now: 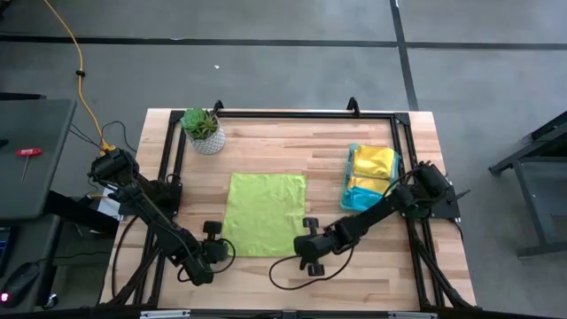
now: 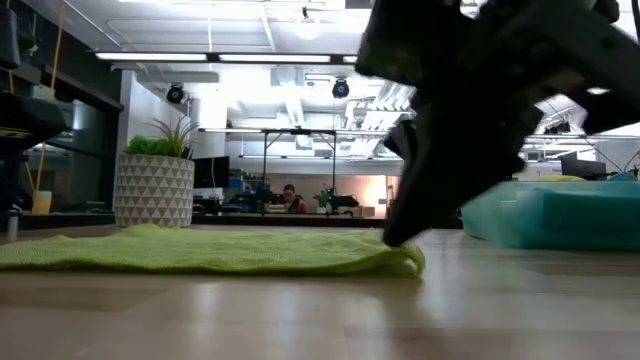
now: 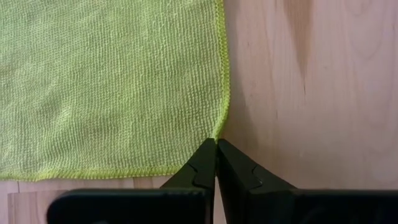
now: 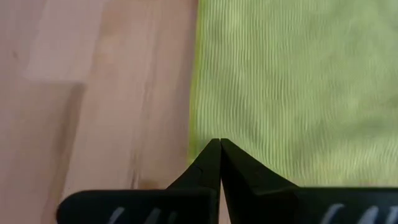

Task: Fold microfiber towels
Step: Fold the green microfiber cloth

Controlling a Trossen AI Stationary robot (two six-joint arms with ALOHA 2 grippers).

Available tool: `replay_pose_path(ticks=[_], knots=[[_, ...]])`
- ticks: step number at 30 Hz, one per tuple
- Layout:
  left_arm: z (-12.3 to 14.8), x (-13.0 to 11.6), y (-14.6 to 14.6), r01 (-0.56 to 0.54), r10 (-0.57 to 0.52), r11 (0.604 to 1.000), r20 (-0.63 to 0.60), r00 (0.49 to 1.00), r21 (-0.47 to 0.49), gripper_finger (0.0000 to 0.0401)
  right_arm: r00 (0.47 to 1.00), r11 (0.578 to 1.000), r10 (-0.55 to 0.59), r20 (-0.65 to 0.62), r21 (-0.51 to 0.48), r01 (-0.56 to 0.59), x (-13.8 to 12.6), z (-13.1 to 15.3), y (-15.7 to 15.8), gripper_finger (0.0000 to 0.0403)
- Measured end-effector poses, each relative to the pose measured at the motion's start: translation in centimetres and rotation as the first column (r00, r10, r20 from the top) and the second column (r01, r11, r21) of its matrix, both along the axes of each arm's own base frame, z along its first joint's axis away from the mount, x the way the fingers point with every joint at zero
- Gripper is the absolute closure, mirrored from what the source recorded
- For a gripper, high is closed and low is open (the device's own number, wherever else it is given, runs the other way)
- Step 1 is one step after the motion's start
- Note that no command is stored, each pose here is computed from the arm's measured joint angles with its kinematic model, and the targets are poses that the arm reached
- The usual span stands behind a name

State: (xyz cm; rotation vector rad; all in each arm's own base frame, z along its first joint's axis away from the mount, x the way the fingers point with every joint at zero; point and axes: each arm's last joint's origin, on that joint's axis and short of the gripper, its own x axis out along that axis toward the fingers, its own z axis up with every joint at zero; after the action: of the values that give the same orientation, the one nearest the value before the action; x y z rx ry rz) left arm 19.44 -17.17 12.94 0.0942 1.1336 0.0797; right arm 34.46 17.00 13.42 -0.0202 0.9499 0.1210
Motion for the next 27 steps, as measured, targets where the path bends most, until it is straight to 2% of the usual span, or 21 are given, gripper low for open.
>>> replay_pose_path(ticks=[3, 9, 15, 19, 24, 27], knots=[[0.0, 0.0, 0.0, 0.0, 0.0, 1.0, -0.001, 1.0, 0.001, 0.04, 0.998, 1.0, -0.016, -0.06, -0.006, 0.016, -0.4, -0.3, -0.3, 0.0403], [0.0, 0.0, 0.0, 0.0, 0.0, 1.0, -0.001, 1.0, 0.0, 0.04, 0.989, 0.993, -0.093, -0.117, -0.084, 0.084, -1.1, -0.7, -0.8, 0.0403], [0.0, 0.0, 0.0, 0.002, -0.002, 1.0, -0.002, 1.0, 0.002, 0.04, 0.983, 0.997, 0.001, -0.182, -0.072, -0.014, -1.9, -0.6, -0.2, 0.0403], [0.0, -0.1, 0.1, 0.003, -0.003, 1.0, -0.011, 1.0, 0.005, 0.04, 0.981, 0.993, 0.056, -0.186, -0.096, -0.074, -2.9, 0.1, 0.7, 0.0403], [-0.1, -0.1, 0.0, 0.005, -0.005, 1.0, -0.016, 1.0, 0.001, 0.04, 0.994, 0.989, 0.05, -0.101, -0.134, -0.064, -3.7, 2.2, 1.5, 0.0403], [-0.1, -0.1, 0.0, 0.003, -0.003, 1.0, -0.013, 1.0, -0.002, 0.04, 0.997, 0.993, 0.017, -0.074, -0.112, -0.025, -3.8, 2.5, 1.8, 0.0403]])
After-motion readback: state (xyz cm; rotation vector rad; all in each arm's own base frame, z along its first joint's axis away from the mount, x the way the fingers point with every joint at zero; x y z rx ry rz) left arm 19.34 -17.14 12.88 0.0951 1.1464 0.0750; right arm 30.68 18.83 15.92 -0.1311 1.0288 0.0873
